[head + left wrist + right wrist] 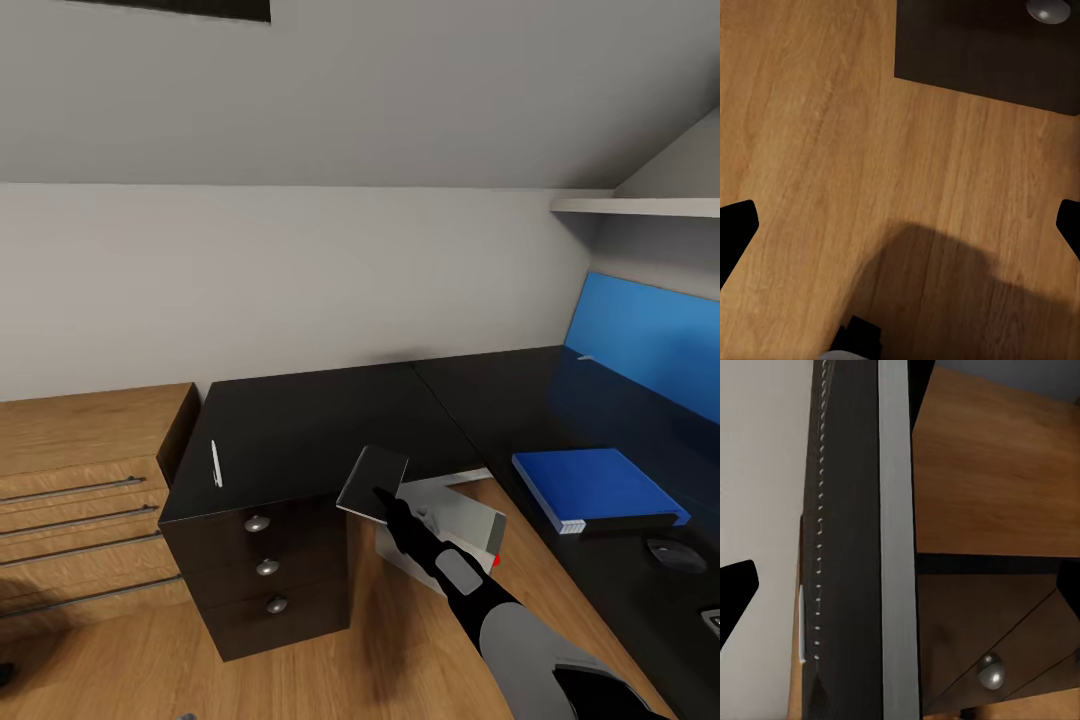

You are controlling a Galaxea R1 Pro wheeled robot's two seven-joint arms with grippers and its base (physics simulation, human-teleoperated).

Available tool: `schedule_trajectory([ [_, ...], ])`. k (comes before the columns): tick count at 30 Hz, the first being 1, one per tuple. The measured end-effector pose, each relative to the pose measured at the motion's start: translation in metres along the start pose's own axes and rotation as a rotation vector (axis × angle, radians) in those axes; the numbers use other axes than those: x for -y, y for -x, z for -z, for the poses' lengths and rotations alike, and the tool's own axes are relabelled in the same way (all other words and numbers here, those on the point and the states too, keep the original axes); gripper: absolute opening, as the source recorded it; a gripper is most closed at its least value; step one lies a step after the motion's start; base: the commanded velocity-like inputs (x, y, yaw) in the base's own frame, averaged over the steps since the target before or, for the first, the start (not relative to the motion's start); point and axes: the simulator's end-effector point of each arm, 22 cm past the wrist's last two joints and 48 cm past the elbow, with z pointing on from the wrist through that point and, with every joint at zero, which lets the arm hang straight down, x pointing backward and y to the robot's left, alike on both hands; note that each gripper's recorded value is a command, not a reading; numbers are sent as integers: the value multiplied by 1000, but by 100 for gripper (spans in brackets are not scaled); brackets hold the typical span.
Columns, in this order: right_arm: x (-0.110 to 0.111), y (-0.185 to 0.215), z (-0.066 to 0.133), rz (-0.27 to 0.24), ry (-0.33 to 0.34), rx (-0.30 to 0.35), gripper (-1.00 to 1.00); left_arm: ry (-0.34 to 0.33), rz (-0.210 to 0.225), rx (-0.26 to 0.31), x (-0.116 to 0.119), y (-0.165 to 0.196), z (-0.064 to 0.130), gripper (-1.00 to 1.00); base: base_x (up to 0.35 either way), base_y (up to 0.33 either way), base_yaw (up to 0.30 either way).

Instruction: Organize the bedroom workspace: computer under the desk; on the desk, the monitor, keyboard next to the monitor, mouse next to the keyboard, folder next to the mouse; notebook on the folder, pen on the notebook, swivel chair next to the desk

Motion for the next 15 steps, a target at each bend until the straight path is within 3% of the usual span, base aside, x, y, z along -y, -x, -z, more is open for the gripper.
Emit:
schedule_trajectory([
  [15, 6, -5, 1, -6, -12, -9, 100, 0, 0, 0, 0, 0, 0, 100, 0, 0, 0],
])
